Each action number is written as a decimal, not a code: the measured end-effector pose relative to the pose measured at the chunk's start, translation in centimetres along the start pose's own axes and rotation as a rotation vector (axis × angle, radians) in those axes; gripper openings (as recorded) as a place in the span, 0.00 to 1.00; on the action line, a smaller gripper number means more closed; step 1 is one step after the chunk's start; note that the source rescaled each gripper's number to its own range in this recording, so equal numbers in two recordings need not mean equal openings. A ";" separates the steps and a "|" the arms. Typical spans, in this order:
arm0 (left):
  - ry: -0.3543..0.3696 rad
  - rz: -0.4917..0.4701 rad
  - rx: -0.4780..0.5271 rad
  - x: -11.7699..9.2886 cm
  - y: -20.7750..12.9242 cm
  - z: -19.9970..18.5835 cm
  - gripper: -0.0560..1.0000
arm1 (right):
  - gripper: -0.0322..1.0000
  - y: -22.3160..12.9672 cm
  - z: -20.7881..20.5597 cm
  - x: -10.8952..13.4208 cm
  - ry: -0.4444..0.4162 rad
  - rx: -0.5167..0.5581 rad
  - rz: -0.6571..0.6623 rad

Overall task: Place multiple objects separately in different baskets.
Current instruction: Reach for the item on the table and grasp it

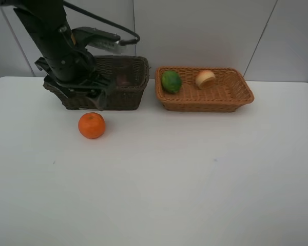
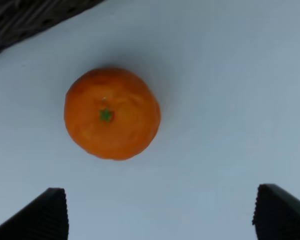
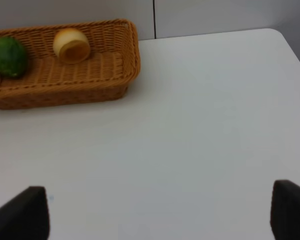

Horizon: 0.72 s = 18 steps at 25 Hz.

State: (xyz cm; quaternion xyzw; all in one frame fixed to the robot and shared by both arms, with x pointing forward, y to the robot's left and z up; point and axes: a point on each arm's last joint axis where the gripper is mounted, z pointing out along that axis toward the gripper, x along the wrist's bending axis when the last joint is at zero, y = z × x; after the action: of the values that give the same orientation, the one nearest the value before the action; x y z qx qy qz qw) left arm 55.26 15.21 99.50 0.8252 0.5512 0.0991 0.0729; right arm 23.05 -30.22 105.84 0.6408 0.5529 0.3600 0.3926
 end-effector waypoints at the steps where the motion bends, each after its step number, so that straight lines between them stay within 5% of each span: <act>1: 0.001 -0.008 -0.004 0.4 -0.3 0.4 0.97 | 0.95 0.0 0.0 0.0 0.000 0.000 0.000; 18: 0.005 0.039 -0.084 2.7 -1.5 3.6 0.97 | 0.95 0.0 0.0 0.0 -0.001 0.000 0.000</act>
State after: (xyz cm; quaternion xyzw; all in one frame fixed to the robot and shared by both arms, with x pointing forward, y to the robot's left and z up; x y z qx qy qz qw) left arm 55.83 18.22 95.84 0.8318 0.5306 0.1256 0.1040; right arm 23.05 -30.23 105.84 0.6408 0.5529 0.3597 0.3929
